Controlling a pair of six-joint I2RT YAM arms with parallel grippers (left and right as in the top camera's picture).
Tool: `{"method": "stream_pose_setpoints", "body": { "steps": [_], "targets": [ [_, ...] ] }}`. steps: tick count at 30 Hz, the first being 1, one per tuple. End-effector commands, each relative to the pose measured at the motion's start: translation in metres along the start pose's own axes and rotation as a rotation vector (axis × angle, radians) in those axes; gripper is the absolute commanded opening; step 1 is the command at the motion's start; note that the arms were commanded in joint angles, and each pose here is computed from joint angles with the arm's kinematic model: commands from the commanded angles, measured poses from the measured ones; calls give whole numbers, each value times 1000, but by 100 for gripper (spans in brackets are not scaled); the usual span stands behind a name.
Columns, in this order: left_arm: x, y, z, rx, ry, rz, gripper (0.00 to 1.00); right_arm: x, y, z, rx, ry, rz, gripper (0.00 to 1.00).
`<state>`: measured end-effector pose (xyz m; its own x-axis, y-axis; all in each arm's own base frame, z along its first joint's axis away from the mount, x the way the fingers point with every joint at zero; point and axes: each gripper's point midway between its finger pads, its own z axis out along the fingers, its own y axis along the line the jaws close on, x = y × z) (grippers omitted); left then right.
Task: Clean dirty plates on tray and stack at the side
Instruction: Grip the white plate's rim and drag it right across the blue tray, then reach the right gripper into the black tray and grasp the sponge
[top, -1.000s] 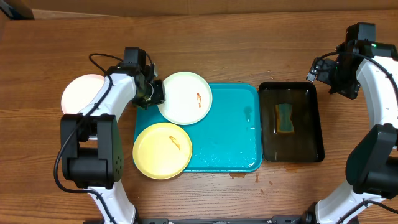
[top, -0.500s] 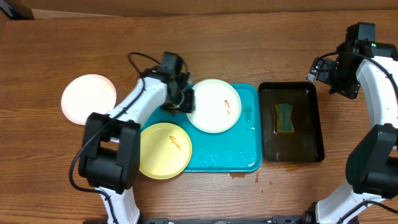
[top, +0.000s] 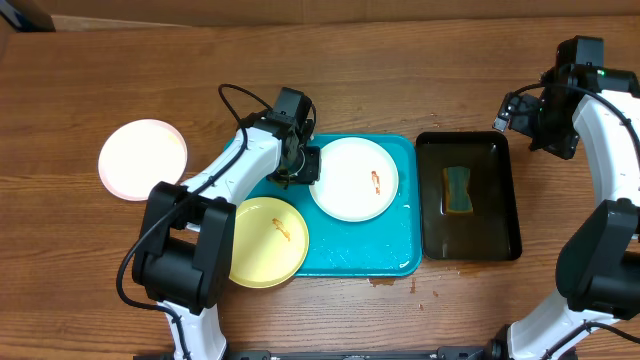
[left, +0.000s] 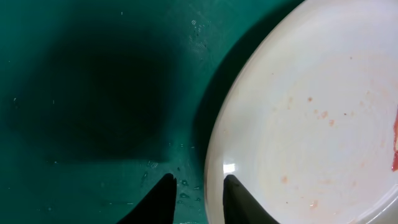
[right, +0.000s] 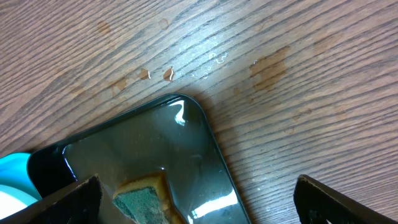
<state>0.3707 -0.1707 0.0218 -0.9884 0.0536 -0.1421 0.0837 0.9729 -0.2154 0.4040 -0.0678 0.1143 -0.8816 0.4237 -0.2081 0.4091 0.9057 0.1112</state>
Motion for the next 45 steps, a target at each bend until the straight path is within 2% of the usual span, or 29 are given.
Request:
{"method": "stream_pose_setpoints", "body": {
  "steps": [1,8,12,17,23,24,25,27,37,42,45],
  "targets": [
    [-5,-8,-9,-12,-33,6,25,-6,1,-12,-7,-39,0,100],
    [-7,-2,-9,-75,-54,5,26,-6,1,-12,-7,-39,0,100],
    [-9,-1,-8,-83,-66,5,20,-6,1,-12,-7,-39,0,100],
    [-9,2,-8,-96,-69,3,22,-7,2,-12,-10,-43,0,100],
    [-10,0,-8,-90,-73,6,19,7,30,-15,-176,27,-8,100],
    [-9,0,-7,-91,-72,6,18,11,38,-17,-224,47,-10,99],
    [-9,1,-6,-91,-71,6,18,17,45,-18,-262,68,-31,92],
    [-8,1,-3,-90,-74,6,19,31,57,-21,-308,117,-95,87],
    [-8,1,1,-79,-83,7,23,99,61,0,-82,292,-247,85],
    [-8,1,1,-79,-83,7,27,108,43,34,117,233,-229,85],
    [-8,1,1,-79,-83,7,27,102,42,47,126,182,-216,84]
  ]
}}
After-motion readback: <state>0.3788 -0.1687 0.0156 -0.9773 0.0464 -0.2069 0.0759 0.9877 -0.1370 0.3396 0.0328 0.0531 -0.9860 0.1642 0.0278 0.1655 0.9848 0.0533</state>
